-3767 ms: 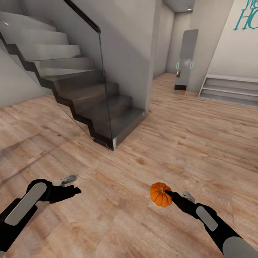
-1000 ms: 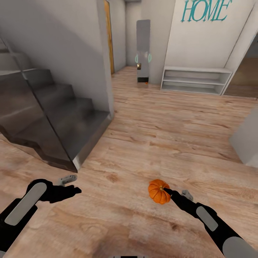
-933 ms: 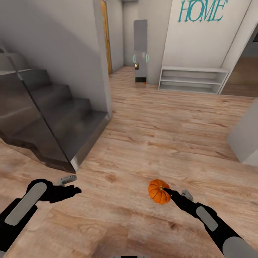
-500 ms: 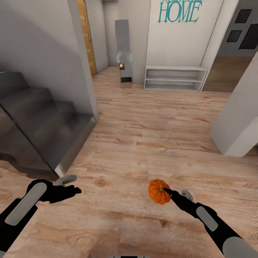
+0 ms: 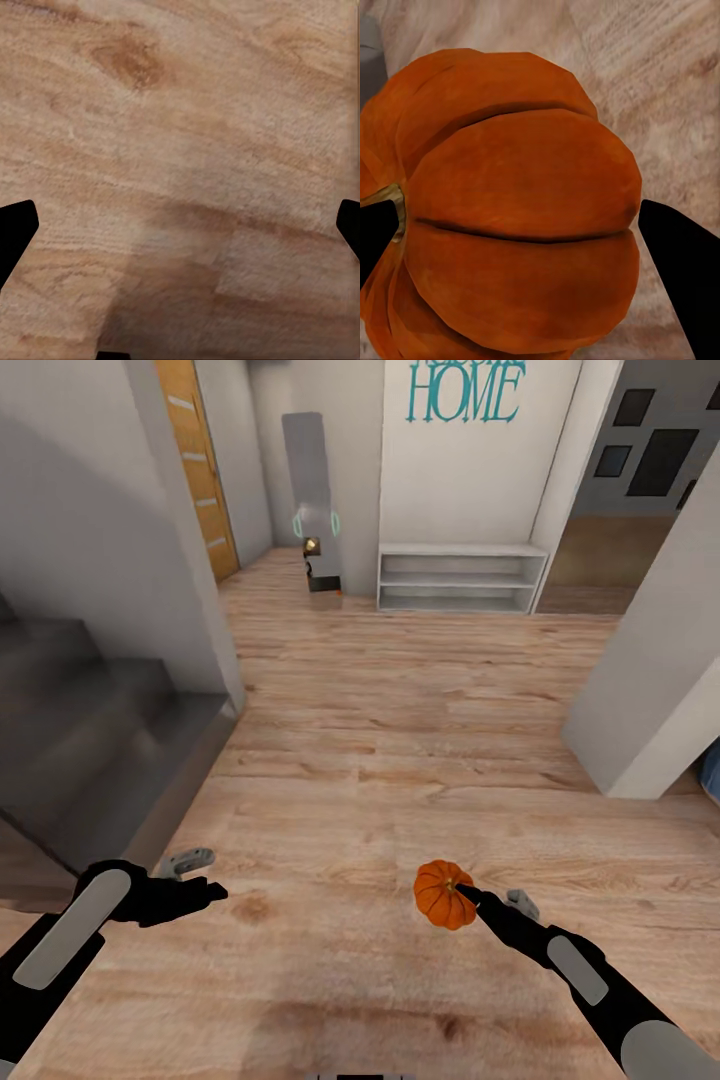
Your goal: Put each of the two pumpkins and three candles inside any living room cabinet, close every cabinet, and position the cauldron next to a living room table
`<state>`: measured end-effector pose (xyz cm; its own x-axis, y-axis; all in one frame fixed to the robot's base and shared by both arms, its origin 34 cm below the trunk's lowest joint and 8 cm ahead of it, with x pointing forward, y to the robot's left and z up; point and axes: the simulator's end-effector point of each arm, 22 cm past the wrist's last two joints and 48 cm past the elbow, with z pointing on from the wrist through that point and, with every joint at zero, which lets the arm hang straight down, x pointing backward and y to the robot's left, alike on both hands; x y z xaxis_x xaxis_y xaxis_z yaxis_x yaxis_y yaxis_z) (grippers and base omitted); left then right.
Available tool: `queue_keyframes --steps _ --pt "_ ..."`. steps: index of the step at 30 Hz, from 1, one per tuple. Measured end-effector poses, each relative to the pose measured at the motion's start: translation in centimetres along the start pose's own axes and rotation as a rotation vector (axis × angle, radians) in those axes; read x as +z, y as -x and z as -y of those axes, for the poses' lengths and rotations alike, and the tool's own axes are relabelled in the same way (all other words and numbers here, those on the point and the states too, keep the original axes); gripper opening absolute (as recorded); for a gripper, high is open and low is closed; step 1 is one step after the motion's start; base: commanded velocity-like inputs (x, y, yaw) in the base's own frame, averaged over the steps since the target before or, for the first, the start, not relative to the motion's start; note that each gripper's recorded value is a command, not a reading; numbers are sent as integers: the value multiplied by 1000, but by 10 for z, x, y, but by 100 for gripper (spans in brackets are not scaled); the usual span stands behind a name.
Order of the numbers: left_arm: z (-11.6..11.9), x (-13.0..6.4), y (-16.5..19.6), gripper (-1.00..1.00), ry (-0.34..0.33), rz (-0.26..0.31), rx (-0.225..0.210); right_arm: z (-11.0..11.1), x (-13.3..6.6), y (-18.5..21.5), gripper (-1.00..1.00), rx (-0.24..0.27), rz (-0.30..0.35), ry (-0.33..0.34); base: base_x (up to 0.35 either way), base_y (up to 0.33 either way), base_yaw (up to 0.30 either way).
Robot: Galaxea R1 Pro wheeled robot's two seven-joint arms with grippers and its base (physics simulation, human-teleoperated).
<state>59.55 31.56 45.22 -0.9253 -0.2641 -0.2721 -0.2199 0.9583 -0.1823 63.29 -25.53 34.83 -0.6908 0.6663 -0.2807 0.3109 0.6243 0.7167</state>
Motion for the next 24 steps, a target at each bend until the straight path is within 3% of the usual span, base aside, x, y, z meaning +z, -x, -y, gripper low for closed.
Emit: queue_keyframes --steps 7,24 --pt "0 0 -1 100 1 -1 0 0 0 1 -100 6 2 1 10 -1 -65" --pt "-1 1 0 100 3 -2 -2 2 -1 1 -100 6 4 -1 165 0 -262"
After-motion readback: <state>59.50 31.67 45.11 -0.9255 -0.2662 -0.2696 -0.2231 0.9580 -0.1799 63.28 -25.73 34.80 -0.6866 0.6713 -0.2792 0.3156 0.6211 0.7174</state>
